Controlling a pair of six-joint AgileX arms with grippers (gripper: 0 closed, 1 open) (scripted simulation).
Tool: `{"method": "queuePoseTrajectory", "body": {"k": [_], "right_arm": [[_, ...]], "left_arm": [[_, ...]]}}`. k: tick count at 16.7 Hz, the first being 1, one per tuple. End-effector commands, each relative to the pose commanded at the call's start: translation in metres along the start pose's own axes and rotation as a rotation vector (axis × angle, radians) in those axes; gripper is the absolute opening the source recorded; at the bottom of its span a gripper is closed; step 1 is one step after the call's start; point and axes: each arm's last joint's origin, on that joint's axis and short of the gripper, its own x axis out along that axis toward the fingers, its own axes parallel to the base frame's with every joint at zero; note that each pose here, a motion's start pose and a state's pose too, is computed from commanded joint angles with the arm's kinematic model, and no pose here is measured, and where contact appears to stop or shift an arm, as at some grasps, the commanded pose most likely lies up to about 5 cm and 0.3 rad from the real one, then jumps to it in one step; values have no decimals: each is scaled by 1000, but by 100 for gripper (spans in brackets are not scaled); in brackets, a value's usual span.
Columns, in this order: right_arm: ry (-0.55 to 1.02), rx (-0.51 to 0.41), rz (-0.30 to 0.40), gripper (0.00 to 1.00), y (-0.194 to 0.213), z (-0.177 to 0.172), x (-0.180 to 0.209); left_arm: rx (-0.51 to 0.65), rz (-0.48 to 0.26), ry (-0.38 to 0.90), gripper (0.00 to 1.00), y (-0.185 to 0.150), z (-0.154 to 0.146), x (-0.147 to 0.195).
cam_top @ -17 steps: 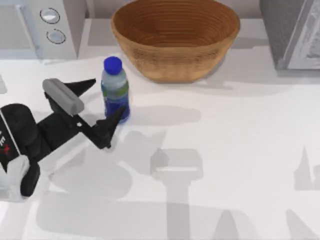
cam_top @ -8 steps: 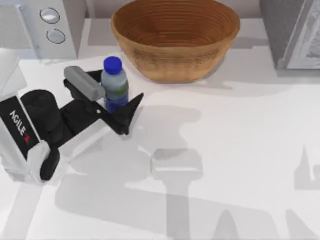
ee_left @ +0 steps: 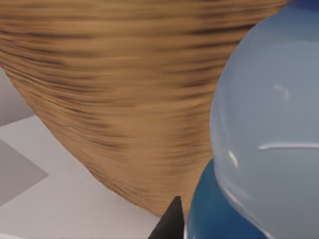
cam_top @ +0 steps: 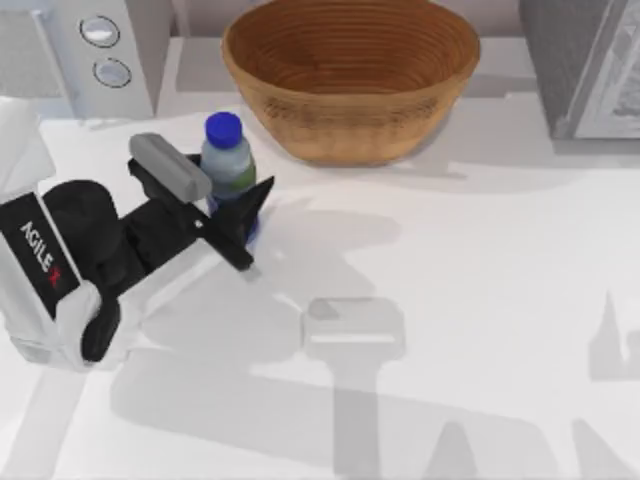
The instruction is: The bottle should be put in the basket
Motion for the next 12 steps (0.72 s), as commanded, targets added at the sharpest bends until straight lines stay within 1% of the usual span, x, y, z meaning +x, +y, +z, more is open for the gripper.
{"method": "queuePoseTrajectory", "body": {"k": [5, 6, 12], "right_arm": [[0, 0, 0, 100, 0, 0, 0], [0, 0, 0, 100, 0, 0, 0], [0, 0, 0, 100, 0, 0, 0]], "left_arm": [[0, 0, 0, 2, 0, 0, 0], [0, 0, 0, 0, 0, 0, 0], [0, 0, 0, 0, 0, 0, 0]]}}
